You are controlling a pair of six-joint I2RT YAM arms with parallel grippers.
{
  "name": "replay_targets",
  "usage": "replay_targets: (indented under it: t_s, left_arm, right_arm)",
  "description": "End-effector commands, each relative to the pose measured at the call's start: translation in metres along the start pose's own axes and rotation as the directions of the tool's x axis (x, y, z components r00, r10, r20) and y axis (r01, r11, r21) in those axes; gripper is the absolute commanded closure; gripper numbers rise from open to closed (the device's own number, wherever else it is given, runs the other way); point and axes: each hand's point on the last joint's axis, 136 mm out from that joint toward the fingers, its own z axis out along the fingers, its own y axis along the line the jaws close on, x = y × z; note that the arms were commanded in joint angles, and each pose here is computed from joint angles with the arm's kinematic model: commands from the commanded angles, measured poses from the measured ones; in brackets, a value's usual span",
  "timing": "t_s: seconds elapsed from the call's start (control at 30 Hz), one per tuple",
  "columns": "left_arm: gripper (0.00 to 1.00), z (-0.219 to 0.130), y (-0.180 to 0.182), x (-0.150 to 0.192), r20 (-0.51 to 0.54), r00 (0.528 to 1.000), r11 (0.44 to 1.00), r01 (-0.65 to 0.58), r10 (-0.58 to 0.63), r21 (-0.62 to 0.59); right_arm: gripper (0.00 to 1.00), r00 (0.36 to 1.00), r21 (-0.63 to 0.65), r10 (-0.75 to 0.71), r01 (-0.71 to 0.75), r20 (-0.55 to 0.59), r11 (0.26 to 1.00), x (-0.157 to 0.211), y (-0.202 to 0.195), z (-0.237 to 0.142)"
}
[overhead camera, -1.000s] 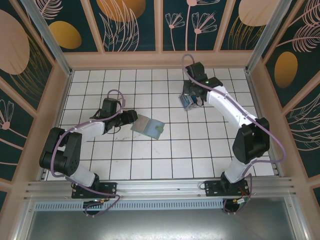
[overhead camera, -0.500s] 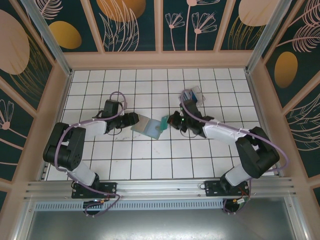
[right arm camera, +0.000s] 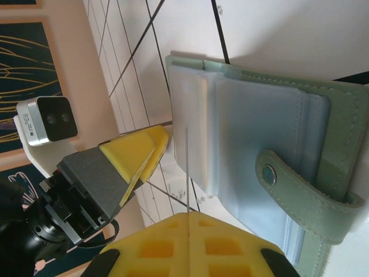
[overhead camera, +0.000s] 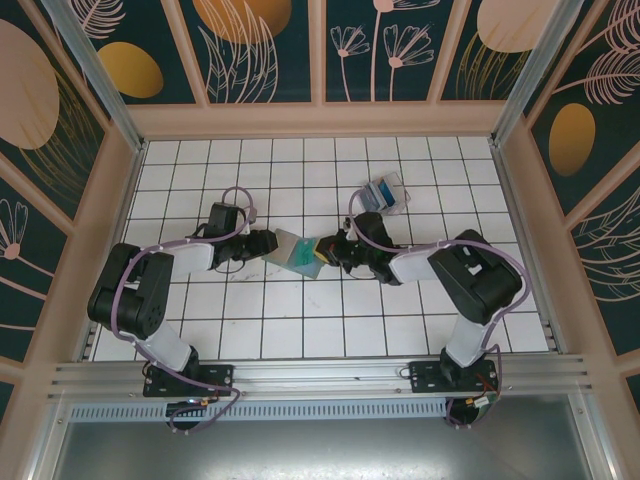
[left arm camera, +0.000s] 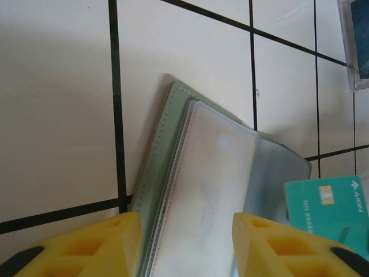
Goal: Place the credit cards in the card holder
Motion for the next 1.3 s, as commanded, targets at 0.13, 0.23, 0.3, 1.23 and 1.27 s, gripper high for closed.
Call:
replay_targets:
  t_s: [0.13, 0.23, 0.3, 1.23, 1.27]
  left_arm:
    - [0.54, 0.004, 0.005, 0.006, -0.014, 1.0, 1.0, 0.01, -0.01, -0.011]
    - [0.52, 0.004, 0.006, 0.006, -0.014, 1.0, 1.0, 0.009, -0.009, -0.017]
    - [0.51, 0.004, 0.008, 0.006, -0.018, 1.0, 1.0, 0.011, -0.012, -0.025]
    - [0.48, 0.004, 0.015, 0.01, -0.023, 0.999, 0.998, 0.025, -0.026, -0.054]
    - [0.48, 0.004, 0.015, 0.01, -0.02, 0.999, 0.998, 0.024, -0.025, -0.055]
  right_arm:
    - [1.0, 0.999, -0.039, -0.029, 0.029, -0.021, 0.999, -0.001, 0.005, 0.013]
    - [1.0, 0.999, -0.033, -0.039, 0.038, -0.024, 0.999, 0.0, 0.0, 0.016]
    - [1.0, 0.999, -0.037, -0.041, 0.04, -0.021, 0.999, -0.002, 0.001, 0.017]
    - [1.0, 0.999, -0.002, -0.052, 0.052, 0.007, 0.999, -0.006, -0.008, 0.019]
    - [1.0, 0.999, 0.0, -0.053, 0.053, 0.007, 0.999, -0.006, -0.009, 0.019]
